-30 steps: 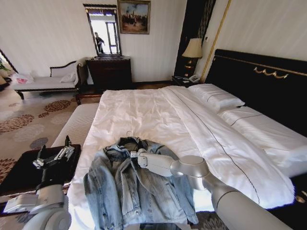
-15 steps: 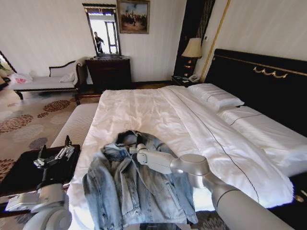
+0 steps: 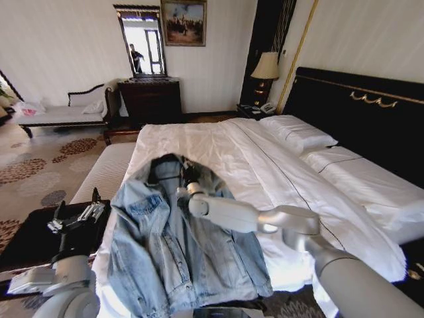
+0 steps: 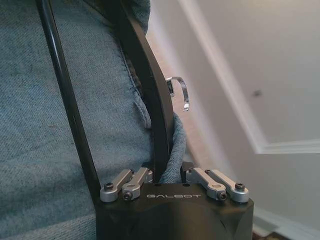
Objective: Pick up the clothes from the bed and hang them on the clothes hanger.
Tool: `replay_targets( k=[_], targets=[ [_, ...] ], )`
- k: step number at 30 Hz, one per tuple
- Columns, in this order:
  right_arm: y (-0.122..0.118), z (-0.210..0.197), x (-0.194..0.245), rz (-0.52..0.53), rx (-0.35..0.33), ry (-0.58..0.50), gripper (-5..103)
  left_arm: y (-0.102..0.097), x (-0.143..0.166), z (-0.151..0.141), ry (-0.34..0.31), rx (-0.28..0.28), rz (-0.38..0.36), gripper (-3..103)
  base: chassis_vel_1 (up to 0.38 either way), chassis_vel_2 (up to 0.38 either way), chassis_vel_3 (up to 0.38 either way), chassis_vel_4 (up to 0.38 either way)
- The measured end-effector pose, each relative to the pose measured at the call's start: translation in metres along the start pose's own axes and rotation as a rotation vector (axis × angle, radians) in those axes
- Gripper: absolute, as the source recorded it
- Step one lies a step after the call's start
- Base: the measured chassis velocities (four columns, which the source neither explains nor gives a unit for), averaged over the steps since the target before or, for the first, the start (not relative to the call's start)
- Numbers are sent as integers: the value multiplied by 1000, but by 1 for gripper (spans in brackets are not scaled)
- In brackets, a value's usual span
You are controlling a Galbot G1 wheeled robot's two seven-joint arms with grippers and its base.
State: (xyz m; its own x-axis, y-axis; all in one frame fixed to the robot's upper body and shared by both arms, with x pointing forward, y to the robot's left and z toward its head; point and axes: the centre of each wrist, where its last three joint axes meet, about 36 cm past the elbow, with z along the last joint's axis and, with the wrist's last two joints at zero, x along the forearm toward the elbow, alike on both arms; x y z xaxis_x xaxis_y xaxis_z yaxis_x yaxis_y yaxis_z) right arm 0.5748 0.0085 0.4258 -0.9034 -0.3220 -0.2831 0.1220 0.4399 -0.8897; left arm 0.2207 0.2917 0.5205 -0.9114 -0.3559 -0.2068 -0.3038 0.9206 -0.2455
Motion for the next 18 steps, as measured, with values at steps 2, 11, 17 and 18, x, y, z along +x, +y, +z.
replay_targets(
  k=[2,11,17,18],
  targets=[
    [-15,2,-3,34,-12,-17,24,-1,1,-1,2,-1,0,100,0,0,0,0],
    [-134,63,-16,228,-38,-53,24,1,7,1,49,18,-29,100,0,0,0,0],
    [-210,93,-7,343,-69,-105,24,2,14,3,84,16,-48,100,0,0,0,0],
    [-223,97,-6,365,-76,-121,24,2,15,3,90,15,-52,100,0,0,0,0]
  ],
)
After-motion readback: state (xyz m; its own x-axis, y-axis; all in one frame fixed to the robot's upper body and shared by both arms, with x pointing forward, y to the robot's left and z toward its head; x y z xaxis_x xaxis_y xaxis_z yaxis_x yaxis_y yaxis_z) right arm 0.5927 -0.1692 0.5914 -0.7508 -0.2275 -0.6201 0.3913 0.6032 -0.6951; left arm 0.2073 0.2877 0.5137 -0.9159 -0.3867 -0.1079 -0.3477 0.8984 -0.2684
